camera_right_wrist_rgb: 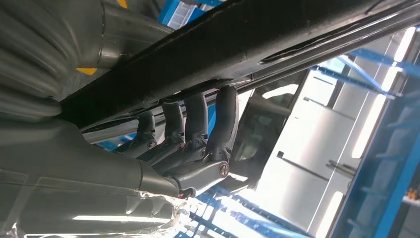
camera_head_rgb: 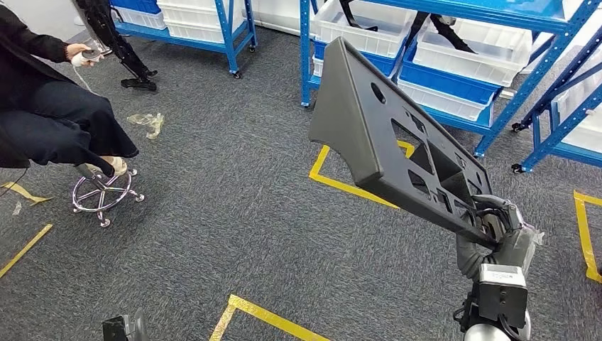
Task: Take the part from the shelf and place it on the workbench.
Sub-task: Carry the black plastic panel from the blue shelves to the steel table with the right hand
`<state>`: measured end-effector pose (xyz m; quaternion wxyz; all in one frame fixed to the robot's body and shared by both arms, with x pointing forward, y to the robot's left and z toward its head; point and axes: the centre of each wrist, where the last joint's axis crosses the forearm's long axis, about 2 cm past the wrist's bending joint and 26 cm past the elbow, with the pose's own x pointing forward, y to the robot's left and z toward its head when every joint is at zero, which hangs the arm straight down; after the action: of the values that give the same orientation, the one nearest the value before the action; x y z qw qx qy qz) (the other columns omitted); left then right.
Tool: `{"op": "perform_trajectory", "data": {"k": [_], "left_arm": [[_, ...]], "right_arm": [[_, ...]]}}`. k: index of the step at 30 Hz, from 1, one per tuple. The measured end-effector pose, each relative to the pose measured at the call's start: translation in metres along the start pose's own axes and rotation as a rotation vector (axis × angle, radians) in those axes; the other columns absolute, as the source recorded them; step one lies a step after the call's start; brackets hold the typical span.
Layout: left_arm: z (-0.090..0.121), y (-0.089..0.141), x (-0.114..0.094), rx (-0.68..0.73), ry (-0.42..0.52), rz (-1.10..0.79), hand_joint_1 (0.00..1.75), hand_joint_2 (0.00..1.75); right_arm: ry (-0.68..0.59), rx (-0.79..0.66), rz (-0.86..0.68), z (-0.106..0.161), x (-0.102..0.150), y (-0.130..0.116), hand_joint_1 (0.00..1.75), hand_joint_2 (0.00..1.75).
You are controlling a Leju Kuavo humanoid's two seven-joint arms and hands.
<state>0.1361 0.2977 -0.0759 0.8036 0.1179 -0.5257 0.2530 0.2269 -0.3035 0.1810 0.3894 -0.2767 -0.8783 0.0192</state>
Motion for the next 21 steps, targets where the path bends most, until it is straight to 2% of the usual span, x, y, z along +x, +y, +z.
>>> {"op": "perform_trajectory", "data": {"k": [21], "left_arm": [[0.0016,0.004,-0.0016,0.007,-0.005,-0.001,0.0,0.0]], "right_arm": [[0.004,0.0,0.002,-0.0015,0.0002,0.0006,1.75,1.75]]}}
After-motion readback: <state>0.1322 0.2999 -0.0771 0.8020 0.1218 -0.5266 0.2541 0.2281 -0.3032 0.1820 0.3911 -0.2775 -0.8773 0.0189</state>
